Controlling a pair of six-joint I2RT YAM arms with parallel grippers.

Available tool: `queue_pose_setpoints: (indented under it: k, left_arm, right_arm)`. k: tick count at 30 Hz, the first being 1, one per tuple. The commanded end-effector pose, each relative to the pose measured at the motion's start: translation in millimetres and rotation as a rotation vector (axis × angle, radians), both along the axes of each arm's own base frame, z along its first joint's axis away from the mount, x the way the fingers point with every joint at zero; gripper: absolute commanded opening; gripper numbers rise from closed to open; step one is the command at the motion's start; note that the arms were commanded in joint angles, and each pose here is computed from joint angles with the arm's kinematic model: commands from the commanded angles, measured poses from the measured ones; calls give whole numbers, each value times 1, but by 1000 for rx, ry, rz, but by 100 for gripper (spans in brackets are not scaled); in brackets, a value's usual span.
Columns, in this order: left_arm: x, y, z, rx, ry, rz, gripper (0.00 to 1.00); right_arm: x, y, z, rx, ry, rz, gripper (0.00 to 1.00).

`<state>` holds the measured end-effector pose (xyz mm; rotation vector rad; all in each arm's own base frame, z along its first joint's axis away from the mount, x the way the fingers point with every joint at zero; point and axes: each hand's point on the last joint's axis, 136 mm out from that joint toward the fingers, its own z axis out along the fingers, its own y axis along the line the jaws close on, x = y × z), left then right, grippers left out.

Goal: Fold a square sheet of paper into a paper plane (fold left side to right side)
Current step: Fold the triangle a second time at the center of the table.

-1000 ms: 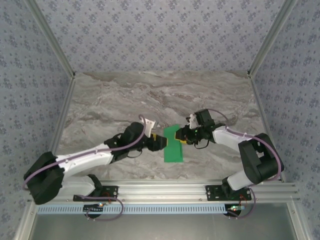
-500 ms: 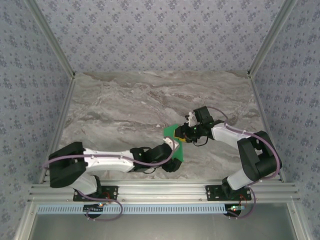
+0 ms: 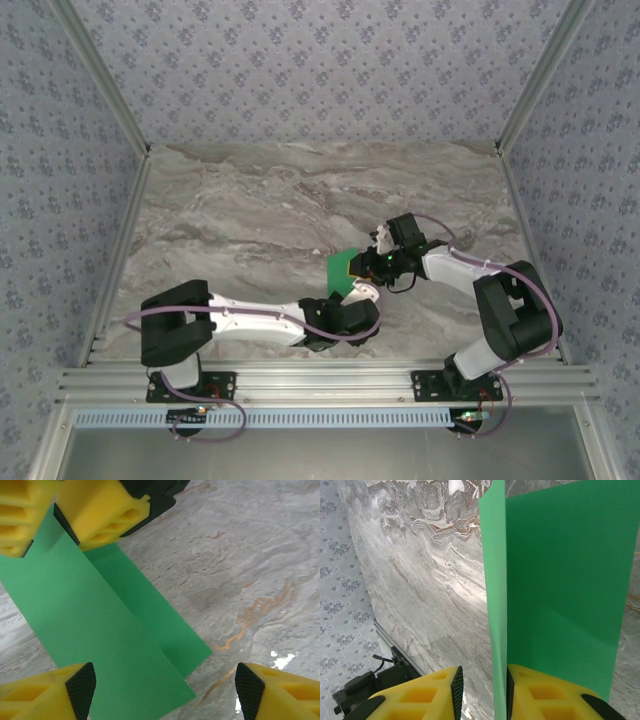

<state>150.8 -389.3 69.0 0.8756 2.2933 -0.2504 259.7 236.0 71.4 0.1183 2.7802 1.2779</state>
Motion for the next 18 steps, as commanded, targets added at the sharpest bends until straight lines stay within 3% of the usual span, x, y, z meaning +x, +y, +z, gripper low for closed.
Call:
queue_pose_setpoints:
  k: [1, 5, 12, 18]
  left_arm:
    - [4, 7, -2, 74, -32, 14, 76]
    - [3, 7, -3, 81, -28, 11, 70]
    - [-3, 5, 0, 51, -11, -27, 44]
    - [-6, 6, 8, 15, -5, -42, 27]
  right_arm:
    - [1, 4, 3, 5, 0, 21, 29]
    - [0, 3, 2, 1, 3, 22, 29]
    - [0, 1, -2, -17, 8, 23, 29]
    - [0, -1, -4, -33, 9, 26, 29]
